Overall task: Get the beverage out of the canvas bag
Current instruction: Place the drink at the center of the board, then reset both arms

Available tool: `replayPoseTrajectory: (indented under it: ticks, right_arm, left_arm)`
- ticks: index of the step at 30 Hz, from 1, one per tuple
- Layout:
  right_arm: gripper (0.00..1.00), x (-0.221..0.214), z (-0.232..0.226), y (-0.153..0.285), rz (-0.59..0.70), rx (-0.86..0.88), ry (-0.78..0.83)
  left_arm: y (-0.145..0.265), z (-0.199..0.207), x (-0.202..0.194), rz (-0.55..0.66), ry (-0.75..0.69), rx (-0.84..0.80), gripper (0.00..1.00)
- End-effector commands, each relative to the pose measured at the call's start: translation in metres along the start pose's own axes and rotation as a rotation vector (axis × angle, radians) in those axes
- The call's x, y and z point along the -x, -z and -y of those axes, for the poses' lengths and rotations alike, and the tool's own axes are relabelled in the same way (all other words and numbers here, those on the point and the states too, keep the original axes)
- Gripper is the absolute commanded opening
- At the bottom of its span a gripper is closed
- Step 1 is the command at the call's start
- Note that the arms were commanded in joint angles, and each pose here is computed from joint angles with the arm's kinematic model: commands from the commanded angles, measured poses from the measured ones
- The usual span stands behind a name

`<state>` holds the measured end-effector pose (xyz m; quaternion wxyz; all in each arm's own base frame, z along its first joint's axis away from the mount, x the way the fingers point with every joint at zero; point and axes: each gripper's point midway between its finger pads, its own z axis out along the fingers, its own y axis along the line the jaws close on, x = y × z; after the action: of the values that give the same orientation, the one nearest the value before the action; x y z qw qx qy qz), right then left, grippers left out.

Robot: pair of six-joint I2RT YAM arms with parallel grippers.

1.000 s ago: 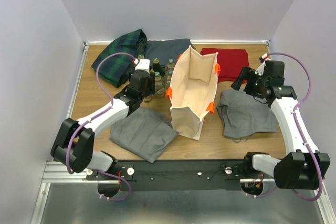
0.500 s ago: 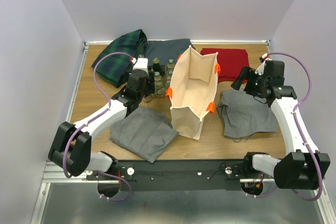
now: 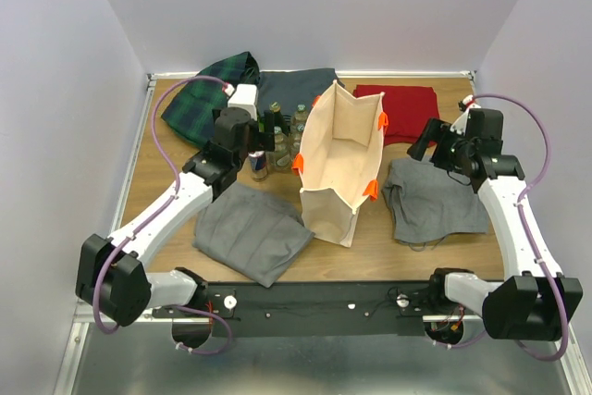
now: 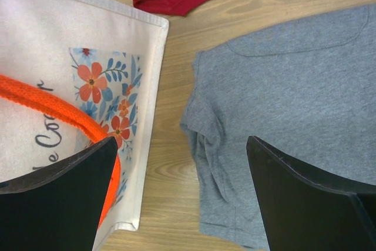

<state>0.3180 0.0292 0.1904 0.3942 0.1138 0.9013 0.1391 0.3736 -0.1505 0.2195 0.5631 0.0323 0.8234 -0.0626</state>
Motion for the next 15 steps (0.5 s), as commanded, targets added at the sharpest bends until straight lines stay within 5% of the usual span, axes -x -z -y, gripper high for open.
replayPoseTrajectory:
  ticks: [1,10,15]
  right_arm:
    - [1.00,0.003,-0.001,0.008,0.033,0.011,0.012]
    - [1.00,0.027,0.003,0.026,0.151,-0.048,-0.014]
    - [1.00,0.062,0.019,0.048,0.411,-0.144,-0.102]
  left_arm:
    - [0.016,-0.001,0.033,0.024,-0.019,-0.028,0.99]
    - [0.030,-0.035,0.083,0.015,0.080,-0.036,0.99]
    - [0.039,-0.085,0.110,0.116,0.155,0.089,0.99]
